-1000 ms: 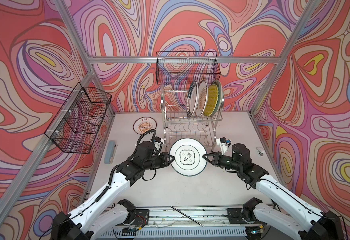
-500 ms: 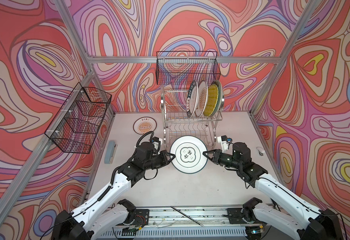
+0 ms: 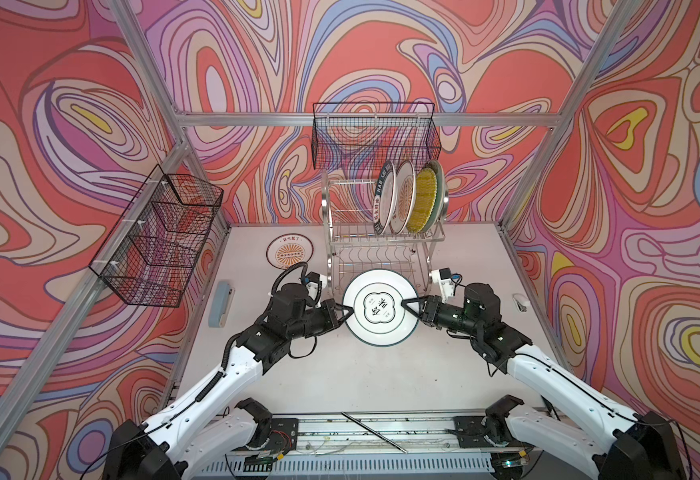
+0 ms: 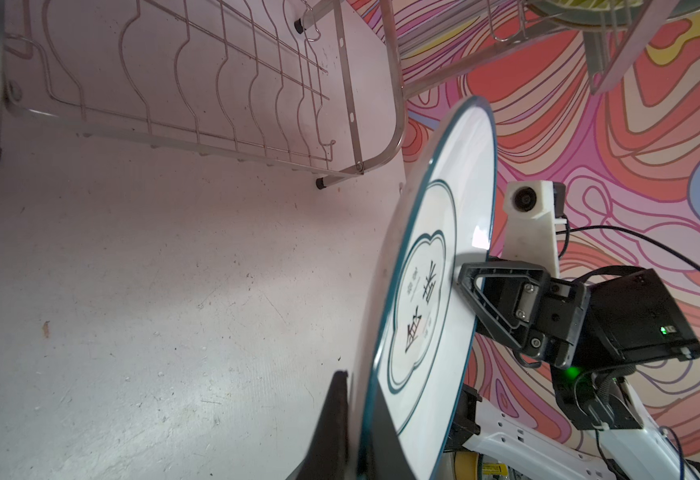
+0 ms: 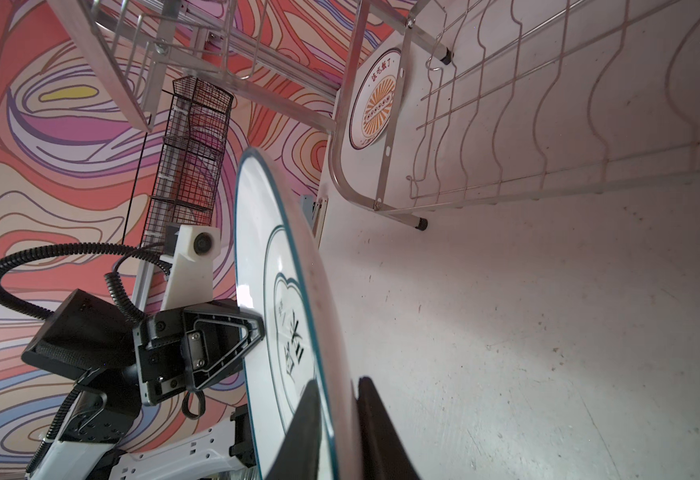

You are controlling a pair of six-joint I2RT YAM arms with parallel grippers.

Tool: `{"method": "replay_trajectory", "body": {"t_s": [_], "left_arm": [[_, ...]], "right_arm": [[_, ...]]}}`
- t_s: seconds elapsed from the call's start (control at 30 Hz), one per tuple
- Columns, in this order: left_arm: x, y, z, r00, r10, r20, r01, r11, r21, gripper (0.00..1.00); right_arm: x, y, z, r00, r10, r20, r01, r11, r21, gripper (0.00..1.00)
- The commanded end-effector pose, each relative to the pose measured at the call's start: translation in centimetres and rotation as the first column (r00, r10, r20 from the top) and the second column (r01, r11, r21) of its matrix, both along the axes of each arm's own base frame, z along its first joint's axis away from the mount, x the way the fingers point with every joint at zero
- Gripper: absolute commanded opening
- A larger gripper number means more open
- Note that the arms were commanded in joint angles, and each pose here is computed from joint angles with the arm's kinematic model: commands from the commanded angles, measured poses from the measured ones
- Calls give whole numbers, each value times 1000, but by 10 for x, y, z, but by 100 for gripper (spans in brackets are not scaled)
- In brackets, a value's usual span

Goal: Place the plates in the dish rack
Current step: 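Pinch the plate rim with the left gripper while the right gripper tilts it up, then lift the plate upright with the left gripper while the right gripper steadies its edge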

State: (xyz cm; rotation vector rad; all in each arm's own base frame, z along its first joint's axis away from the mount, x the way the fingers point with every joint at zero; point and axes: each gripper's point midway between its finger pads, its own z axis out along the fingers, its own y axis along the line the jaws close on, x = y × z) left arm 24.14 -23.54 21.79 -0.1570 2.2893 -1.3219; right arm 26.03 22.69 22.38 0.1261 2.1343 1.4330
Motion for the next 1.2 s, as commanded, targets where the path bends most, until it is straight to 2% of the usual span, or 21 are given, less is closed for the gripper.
{"method": "replay_trajectory", "body": {"t_s": [0.0,0.07,0.2,0.27,0.37,0.43,0.57,0.67,0.8,0.93,1.03,1.13,1.17], "left_arm": [[-4,-9,9,999,-40,27,41,998,-42,0],[-4,-8,8,999,-39,25,40,999,-36,0],[-2,-7,5,999,-35,20,35,999,-10,0],[-2,-6,4,999,-34,17,34,999,7,10],[-3,0,5,999,-30,28,28,998,53,32],[-4,7,6,999,-22,43,18,994,104,40],[-8,23,7,997,-15,79,-2,977,214,47],[-11,28,10,992,-34,120,2,967,254,49],[-15,31,14,970,-58,235,-22,945,326,51],[-23,24,23,920,-119,373,-40,919,392,51],[-29,14,31,857,-187,480,-56,893,446,50],[-39,-5,38,755,-290,588,-75,853,516,47],[-42,-12,44,707,-321,630,-90,843,531,45]], "right_arm": [[1,7,26,997,27,70,-30,999,39,8],[2,7,27,997,25,69,-28,999,38,0],[1,5,30,998,17,67,-20,999,33,0],[2,3,28,998,5,56,-6,1000,20,0],[2,-3,27,999,-26,39,26,1000,-13,0],[3,-8,26,998,-55,27,57,997,-43,0],[6,-19,28,994,-109,5,108,988,-110,0],[9,-24,29,989,-144,-26,138,980,-145,0],[14,-32,24,974,-204,-95,181,961,-210,0],[17,-41,22,956,-265,-125,226,940,-257,0],[17,-41,21,949,-282,-145,239,937,-254,0],[17,-40,22,946,-286,-152,243,938,-248,0],[16,-39,22,946,-283,-156,239,938,-253,0]]}}
